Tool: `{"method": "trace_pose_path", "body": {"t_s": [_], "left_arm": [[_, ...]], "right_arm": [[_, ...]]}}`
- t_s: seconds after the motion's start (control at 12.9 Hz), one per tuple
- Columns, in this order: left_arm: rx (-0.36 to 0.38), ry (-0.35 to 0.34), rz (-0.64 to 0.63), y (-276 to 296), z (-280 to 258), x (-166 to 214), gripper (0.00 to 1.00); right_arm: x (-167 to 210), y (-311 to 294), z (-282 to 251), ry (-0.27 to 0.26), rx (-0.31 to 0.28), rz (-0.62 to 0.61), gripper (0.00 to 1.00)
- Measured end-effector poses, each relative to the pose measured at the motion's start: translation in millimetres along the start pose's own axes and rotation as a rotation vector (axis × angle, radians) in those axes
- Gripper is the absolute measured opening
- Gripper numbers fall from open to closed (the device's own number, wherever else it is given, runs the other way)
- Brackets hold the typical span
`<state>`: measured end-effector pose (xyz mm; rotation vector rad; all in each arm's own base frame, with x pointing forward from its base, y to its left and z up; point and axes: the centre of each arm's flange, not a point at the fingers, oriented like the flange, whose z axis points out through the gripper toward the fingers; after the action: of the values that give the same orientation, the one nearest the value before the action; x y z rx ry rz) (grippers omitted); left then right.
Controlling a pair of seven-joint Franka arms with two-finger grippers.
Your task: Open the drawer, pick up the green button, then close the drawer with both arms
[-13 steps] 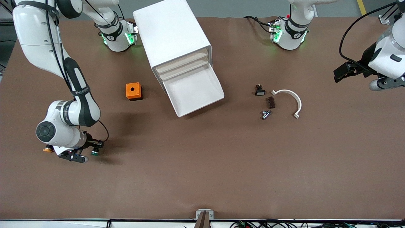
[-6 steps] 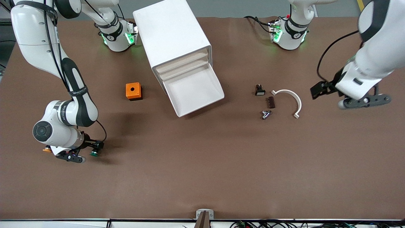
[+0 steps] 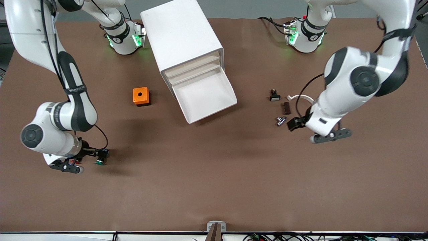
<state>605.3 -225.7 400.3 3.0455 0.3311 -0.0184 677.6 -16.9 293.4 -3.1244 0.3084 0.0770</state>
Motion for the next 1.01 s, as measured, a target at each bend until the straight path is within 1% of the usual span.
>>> {"method": "trace_pose_path", "body": {"t_s": [0.15, 0.31, 0.46, 0.54, 0.77, 1.01], "left_arm": [[-0.012, -0.026, -0.059, 35, 42, -13, 1.0], [-0.013, -0.055, -0.135, 71, 78, -36, 1.0], [-0.008, -0.08, -0.202, 102, 108, -59, 1.0], [-0.003, -0.093, -0.233, 115, 119, -69, 1.0], [0.008, -0.124, -0.304, 154, 147, -94, 1.0], [0.022, -0.148, -0.334, 183, 169, -118, 1.0]], "right_arm": [[-4, -2, -62, -0.018, 0.003, -0.046, 1.0], [-8, 1, -114, -0.036, 0.004, -0.108, 1.0], [-14, 6, -151, -0.062, 0.003, -0.123, 1.0], [-18, 8, -166, -0.063, 0.004, -0.125, 1.0], [-34, 11, -215, -0.027, 0.011, -0.131, 1.0], [-56, 15, -259, 0.002, 0.018, -0.136, 1.0]]}}
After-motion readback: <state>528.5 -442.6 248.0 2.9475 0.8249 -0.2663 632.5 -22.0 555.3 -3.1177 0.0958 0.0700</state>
